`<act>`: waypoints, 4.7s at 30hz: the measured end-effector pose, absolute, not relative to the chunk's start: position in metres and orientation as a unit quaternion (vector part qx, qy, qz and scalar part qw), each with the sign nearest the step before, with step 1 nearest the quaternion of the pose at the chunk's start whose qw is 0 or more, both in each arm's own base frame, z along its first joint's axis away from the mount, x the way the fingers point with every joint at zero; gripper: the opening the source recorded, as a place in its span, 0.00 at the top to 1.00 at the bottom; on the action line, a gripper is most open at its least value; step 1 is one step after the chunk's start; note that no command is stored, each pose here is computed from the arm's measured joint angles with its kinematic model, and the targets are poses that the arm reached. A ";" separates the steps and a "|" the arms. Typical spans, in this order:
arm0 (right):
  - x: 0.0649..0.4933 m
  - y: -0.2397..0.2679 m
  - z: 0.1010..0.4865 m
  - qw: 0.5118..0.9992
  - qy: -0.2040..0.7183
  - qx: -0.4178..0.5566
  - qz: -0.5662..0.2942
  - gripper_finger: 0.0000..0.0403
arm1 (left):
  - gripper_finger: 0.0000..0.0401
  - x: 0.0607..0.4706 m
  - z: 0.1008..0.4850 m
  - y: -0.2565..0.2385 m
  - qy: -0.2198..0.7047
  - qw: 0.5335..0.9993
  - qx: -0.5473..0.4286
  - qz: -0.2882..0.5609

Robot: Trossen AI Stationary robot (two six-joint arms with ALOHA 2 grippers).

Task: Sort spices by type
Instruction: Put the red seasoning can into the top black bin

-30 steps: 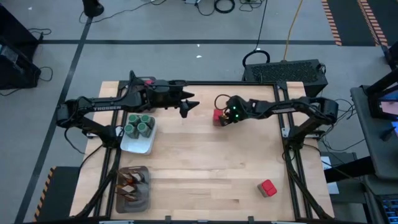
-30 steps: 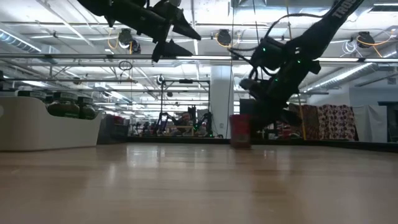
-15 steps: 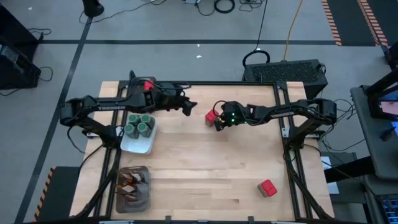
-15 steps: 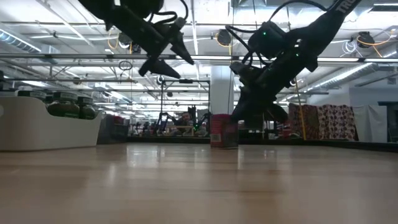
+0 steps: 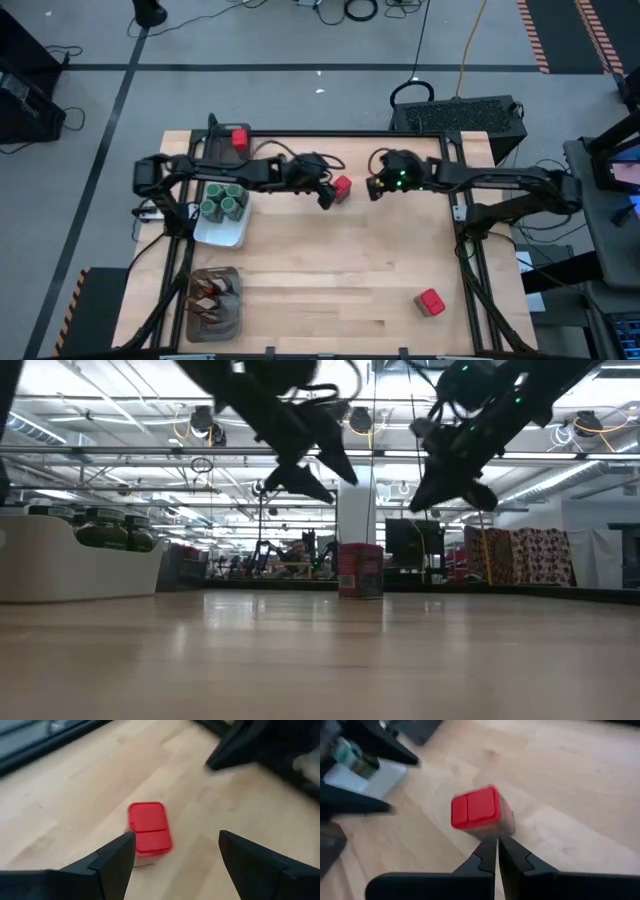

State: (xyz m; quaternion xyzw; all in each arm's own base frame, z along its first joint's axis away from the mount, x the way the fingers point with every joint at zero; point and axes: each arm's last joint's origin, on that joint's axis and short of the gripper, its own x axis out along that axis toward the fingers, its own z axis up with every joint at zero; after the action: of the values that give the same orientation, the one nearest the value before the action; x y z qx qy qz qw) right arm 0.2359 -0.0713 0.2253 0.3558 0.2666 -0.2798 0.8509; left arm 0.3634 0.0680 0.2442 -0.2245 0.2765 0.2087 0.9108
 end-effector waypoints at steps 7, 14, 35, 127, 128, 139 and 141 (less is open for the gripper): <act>0.219 -0.070 0.243 0.858 0.245 0.353 -0.280 1.00 | 0.29 0.396 0.234 0.075 0.305 0.899 -0.174 0.260; 0.212 -0.067 0.240 0.850 0.277 0.346 -0.285 1.00 | 0.29 0.406 0.205 0.080 0.336 0.886 -0.173 0.268; 0.210 -0.070 0.238 0.846 0.289 0.340 -0.293 1.00 | 0.29 0.411 0.203 0.078 0.319 0.888 -0.171 0.283; 0.209 -0.074 0.239 0.850 0.281 0.328 -0.302 1.00 | 0.45 0.154 0.279 0.185 0.275 0.657 -0.253 0.654; 0.209 -0.074 0.239 0.850 0.281 0.328 -0.302 1.00 | 0.45 0.149 0.276 0.185 0.276 0.651 -0.257 0.659; 0.209 -0.074 0.239 0.849 0.281 0.333 -0.300 1.00 | 0.45 0.130 0.245 0.195 0.268 0.619 -0.281 0.683; 0.209 -0.074 0.239 0.848 0.282 0.337 -0.296 1.00 | 0.45 0.129 0.239 0.196 0.274 0.614 -0.284 0.683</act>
State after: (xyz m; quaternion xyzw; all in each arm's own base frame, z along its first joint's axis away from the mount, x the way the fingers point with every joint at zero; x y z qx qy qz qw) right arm 0.2092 -0.0740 0.2394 0.3368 0.2821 -0.2956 0.8483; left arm 0.1293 0.1959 0.2387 -0.2838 0.2742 0.6832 0.6144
